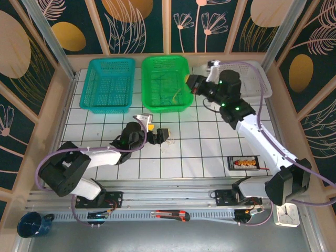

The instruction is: Untangle the cables

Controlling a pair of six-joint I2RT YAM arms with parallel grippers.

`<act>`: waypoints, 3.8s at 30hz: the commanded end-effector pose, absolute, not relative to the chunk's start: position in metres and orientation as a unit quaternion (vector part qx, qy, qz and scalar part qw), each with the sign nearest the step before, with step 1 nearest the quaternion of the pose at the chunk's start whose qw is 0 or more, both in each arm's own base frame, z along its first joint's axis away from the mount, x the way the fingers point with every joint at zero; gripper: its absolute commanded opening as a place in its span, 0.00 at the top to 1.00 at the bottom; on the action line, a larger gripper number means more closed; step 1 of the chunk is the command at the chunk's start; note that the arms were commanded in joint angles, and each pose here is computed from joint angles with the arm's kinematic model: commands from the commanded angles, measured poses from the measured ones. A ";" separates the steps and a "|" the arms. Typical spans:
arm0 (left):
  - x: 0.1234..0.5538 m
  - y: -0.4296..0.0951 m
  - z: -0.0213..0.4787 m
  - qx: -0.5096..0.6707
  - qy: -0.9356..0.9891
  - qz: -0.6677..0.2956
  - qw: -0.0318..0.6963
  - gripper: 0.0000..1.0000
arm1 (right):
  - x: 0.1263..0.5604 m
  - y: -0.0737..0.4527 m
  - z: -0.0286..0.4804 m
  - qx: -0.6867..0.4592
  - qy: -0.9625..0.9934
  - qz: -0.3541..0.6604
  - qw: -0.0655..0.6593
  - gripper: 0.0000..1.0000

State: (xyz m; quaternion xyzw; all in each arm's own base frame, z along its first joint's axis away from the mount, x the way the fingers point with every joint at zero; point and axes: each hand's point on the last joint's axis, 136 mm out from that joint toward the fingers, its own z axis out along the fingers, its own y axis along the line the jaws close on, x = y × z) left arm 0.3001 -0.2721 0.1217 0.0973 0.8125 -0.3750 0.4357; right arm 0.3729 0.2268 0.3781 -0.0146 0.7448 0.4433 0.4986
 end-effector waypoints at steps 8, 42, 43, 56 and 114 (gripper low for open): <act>0.302 -0.261 0.160 0.044 0.790 -0.396 0.466 0.01 | 0.466 0.087 0.391 0.143 0.696 0.308 0.632 1.00; 0.306 -0.255 0.169 -0.013 0.801 -0.403 0.443 0.01 | 0.521 0.069 0.299 0.130 0.727 0.323 0.592 0.40; 0.306 -0.253 0.168 -0.020 0.803 -0.398 0.443 0.01 | 0.513 0.080 0.297 0.122 0.730 0.332 0.585 0.40; 0.312 -0.190 0.150 -0.152 0.816 -0.345 0.438 0.01 | 0.373 0.235 0.215 -0.032 0.817 0.358 0.450 0.42; 0.309 -0.160 0.127 -0.212 0.811 -0.411 0.359 0.01 | 0.297 0.378 0.091 -0.402 0.853 0.213 0.256 1.00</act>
